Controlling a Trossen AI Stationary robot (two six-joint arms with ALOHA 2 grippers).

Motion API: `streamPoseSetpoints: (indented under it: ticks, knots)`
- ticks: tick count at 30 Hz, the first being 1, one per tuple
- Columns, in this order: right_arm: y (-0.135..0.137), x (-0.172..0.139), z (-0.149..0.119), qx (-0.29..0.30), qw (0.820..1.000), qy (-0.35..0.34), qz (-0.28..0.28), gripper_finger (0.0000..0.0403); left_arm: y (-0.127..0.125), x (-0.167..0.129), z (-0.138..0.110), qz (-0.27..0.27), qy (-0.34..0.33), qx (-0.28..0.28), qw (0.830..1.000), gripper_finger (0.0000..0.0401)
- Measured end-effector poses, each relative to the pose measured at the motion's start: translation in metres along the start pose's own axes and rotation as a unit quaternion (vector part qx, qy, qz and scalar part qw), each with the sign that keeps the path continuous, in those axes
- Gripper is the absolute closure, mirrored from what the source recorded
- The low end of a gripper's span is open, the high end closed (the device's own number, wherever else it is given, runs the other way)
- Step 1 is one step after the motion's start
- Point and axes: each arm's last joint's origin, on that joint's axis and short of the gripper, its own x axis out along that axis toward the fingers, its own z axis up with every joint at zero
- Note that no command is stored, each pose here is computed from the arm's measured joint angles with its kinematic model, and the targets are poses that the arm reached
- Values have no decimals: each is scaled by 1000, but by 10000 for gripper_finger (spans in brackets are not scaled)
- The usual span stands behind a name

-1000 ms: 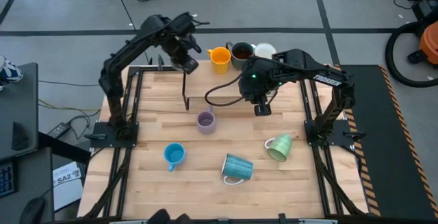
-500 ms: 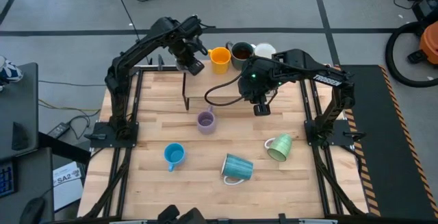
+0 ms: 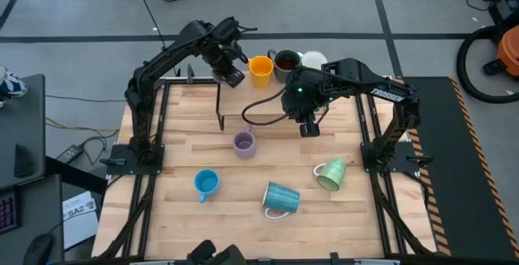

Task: Place coffee mugs
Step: Put the violet mug on the shelf

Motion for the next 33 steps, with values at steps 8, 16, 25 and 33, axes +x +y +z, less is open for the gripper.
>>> streamPoseSetpoints:
  ticks: [8,16,25,33]
  knots:
    - [0,0,0,0,1000,0,0,272,-2,9,4,8,3,4,1000,373]
    - [0,0,0,0,1000,0,0,272,-5,13,5,13,3,19,1000,366]
    - [0,0,0,0,1000,0,0,273,-7,15,8,18,-8,31,999,355]
    - [0,0,0,0,1000,0,0,273,-8,15,10,17,-17,33,999,353]
